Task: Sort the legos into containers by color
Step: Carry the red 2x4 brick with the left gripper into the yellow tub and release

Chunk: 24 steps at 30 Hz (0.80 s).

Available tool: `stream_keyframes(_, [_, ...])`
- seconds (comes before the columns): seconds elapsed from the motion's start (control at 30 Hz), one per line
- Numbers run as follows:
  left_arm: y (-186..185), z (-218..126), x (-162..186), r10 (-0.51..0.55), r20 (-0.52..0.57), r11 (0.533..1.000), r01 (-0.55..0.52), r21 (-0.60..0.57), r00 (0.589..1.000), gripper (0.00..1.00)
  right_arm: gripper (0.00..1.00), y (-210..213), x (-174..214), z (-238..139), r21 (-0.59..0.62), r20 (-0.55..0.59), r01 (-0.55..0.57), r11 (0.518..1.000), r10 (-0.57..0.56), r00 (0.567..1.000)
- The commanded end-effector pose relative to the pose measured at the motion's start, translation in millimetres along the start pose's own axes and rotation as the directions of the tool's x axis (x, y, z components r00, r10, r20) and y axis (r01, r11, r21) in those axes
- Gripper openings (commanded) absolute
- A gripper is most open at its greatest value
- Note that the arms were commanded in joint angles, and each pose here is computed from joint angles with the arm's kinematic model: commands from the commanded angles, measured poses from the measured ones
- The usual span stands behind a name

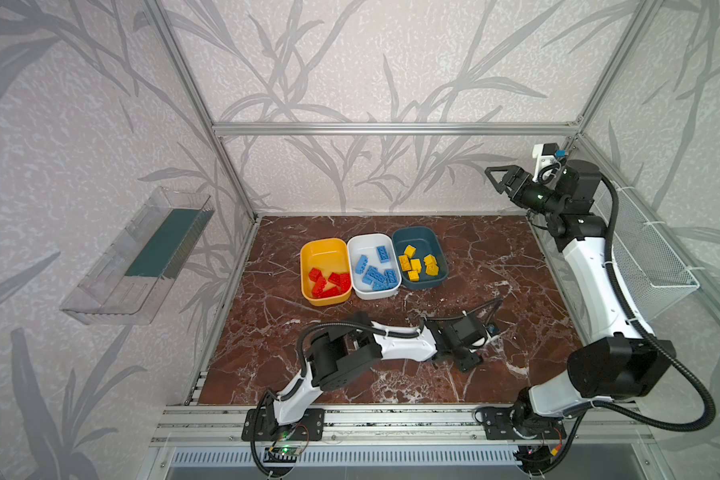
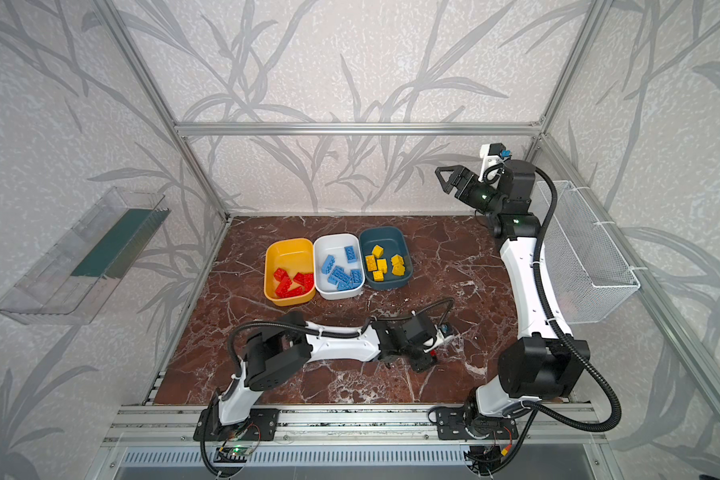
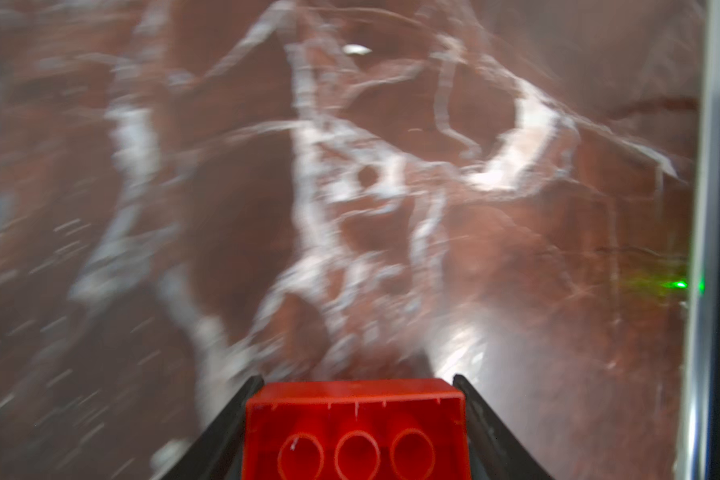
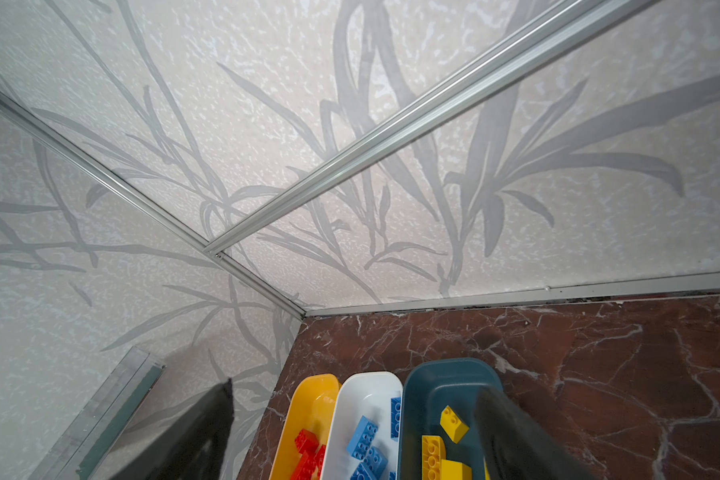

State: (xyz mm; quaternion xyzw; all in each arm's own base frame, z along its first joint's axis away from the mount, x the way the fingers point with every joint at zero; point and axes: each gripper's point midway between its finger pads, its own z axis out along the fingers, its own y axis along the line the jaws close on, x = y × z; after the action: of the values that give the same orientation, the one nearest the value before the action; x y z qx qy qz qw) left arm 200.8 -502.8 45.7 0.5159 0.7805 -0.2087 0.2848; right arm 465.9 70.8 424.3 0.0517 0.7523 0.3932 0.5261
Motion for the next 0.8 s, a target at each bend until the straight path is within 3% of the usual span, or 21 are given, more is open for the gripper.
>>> stream_keyframes(0.0, [36.8, -58.9, -48.8, -0.076, 0.175, 0.993, 0.092, -0.08, 0.982, 0.57, 0.91, 1.3, -0.7, -9.7, 0.01, 0.033, 0.031, 0.999, -0.031, 0.999])
stream_keyframes(0.1, [76.2, -100.5, -53.6, -0.151, 0.24, 0.97, 0.191, -0.153, 0.959, 0.58, 0.91, -10.5, 13.5, -7.2, 0.02, 0.02, 0.023, 1.0, -0.024, 1.0])
stream_keyframes(0.2, [124.6, -140.9, -47.1, -0.228, 0.295, 0.913, 0.309, -0.266, 0.928, 0.58, 0.93, -32.4, 33.6, -3.9, 0.062, -0.004, 0.019, 0.998, -0.019, 1.0])
stream_keyframes(0.3, [181.0, -181.0, -27.4, -0.324, 0.335, 0.812, 0.442, -0.381, 0.885, 0.59, 0.93, -53.8, 56.1, -1.6, 0.095, -0.019, 0.004, 0.995, -0.002, 1.0])
stream_keyframes(0.47, [266.9, -239.0, 22.8, -0.526, 0.417, 0.587, 0.671, -0.452, 0.741, 0.59, 0.93, -90.5, 98.5, 3.0, 0.14, -0.053, -0.047, 0.989, 0.055, 0.997])
stream_keyframes(0.67, [330.3, -261.3, 81.0, -0.666, 0.429, 0.357, 0.766, -0.534, 0.61, 0.58, 0.93, -119.8, 135.9, 4.0, 0.184, -0.074, -0.08, 0.98, 0.095, 0.993])
stream_keyframes(0.77, [352.3, -263.8, 115.2, -0.727, 0.45, 0.233, 0.803, -0.549, 0.518, 0.57, 0.93, -128.2, 149.7, 1.1, 0.204, -0.088, -0.082, 0.975, 0.102, 0.991])
